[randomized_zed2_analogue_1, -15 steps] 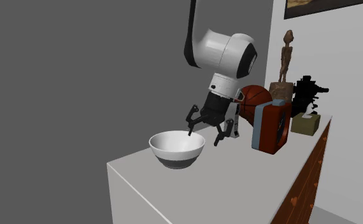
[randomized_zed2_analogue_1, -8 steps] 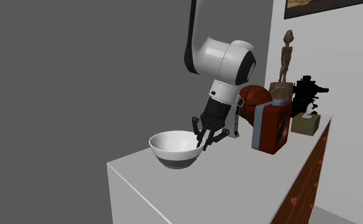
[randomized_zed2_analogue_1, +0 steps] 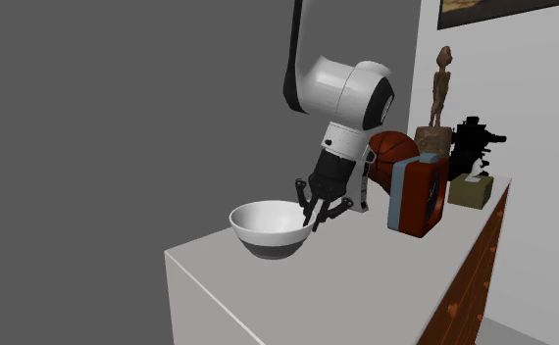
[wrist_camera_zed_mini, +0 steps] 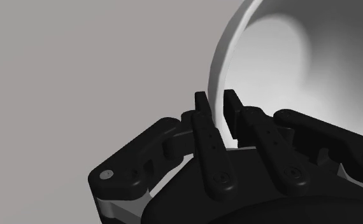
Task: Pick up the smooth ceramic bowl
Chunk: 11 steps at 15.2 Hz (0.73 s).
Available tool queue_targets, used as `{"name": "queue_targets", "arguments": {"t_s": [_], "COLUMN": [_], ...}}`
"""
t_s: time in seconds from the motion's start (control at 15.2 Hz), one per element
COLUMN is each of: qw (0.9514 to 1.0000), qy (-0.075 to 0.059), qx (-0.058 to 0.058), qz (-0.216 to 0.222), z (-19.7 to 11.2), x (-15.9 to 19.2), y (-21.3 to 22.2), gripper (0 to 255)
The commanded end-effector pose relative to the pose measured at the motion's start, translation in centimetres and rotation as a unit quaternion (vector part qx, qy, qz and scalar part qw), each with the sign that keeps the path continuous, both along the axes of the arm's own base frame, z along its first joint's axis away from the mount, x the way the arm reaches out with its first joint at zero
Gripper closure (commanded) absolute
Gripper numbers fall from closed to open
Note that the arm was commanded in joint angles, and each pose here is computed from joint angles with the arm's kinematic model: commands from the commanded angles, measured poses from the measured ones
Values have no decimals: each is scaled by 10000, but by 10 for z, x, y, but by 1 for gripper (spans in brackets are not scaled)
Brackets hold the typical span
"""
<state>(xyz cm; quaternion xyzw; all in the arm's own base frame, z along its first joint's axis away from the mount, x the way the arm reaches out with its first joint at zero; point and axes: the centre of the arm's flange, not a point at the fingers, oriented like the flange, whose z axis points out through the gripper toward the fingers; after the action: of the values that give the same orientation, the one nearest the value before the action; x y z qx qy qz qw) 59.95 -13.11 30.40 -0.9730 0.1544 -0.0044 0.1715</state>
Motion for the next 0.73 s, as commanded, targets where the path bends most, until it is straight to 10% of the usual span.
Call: {"name": "queue_targets", "arguments": {"t_s": [0.0,0.66], "qw": [10000,10000], "qy": [-1,-1], "qx": [1,1], "qz": [1,1], "z": [8,61], "x": [0,0], "y": [0,0], "gripper": [255,255]}}
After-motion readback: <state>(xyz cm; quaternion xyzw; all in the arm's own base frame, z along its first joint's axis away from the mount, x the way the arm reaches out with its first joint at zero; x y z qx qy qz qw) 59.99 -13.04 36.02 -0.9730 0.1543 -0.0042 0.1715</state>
